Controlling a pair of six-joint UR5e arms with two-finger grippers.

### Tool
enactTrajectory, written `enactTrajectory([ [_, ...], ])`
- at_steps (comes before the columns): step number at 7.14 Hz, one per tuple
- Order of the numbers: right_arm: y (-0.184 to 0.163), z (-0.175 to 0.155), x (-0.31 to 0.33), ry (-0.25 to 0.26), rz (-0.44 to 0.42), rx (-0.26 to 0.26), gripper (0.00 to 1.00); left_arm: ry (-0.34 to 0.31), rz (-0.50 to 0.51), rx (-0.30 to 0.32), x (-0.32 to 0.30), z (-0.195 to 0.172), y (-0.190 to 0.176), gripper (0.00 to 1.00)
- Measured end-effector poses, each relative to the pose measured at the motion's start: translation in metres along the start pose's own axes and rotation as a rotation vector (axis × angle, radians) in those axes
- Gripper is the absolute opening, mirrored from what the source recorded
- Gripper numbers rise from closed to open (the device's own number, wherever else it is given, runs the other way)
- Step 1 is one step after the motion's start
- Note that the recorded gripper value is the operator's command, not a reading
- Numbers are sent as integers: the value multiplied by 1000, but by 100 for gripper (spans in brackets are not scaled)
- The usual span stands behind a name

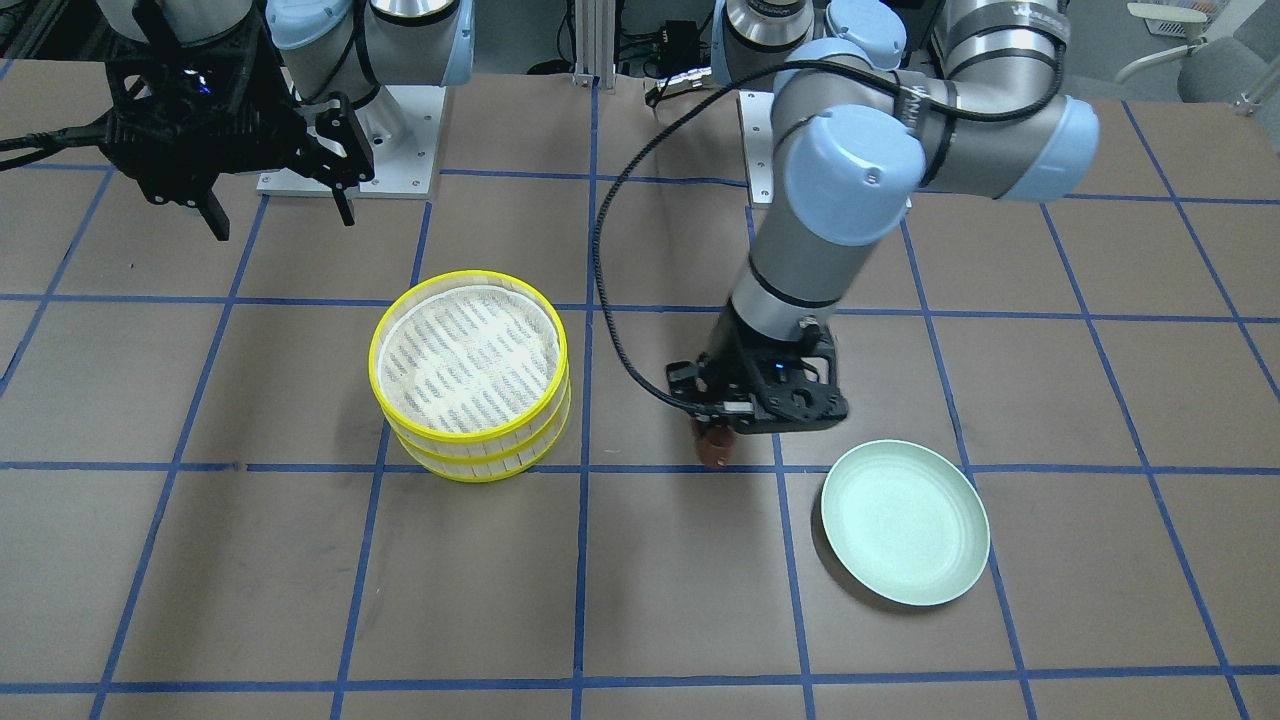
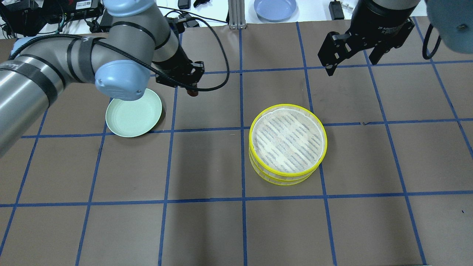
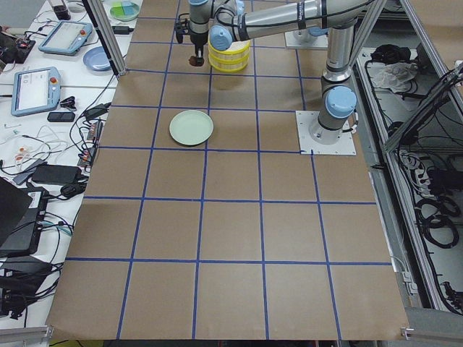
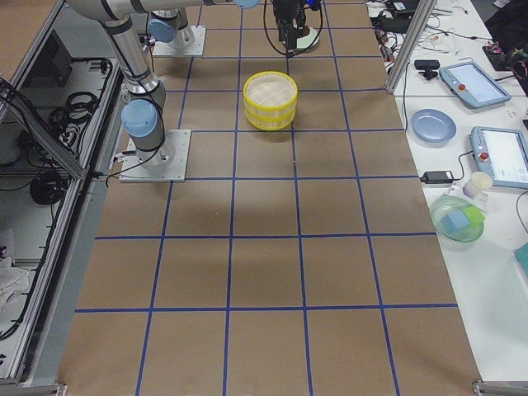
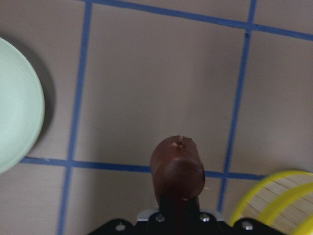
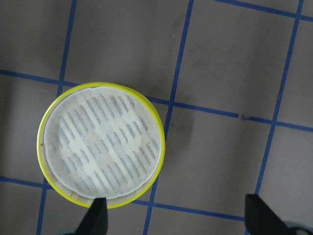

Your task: Stack buns with steamer

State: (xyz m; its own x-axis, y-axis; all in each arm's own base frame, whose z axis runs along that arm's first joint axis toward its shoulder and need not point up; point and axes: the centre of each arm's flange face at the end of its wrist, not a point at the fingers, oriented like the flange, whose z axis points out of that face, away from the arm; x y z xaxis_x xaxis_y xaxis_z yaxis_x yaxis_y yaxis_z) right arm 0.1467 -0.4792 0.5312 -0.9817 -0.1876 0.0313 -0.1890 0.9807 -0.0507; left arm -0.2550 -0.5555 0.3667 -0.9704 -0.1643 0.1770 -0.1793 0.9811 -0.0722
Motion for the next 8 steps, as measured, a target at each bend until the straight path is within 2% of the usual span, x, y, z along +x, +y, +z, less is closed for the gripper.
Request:
enactTrajectory([
  [2,20,3,-3,6,27,15,100,117,-69,-93,72,9,60,0],
  [3,23,2,-3,11,29,23,100,156,-82,-154,94,18,86,0],
  [4,24,2,-3,12,29,25,100,159,-81,-197,105,33,105,3],
  [5,24,2,-3,15,28,25,100,141,-74,-214,108,49,117,57],
  [6,24,2,-3,15,26,24,100,120,-69,-214,107,58,121,100],
  [8,24,2,-2,16,22,25,100,106,-63,-207,108,62,125,100],
])
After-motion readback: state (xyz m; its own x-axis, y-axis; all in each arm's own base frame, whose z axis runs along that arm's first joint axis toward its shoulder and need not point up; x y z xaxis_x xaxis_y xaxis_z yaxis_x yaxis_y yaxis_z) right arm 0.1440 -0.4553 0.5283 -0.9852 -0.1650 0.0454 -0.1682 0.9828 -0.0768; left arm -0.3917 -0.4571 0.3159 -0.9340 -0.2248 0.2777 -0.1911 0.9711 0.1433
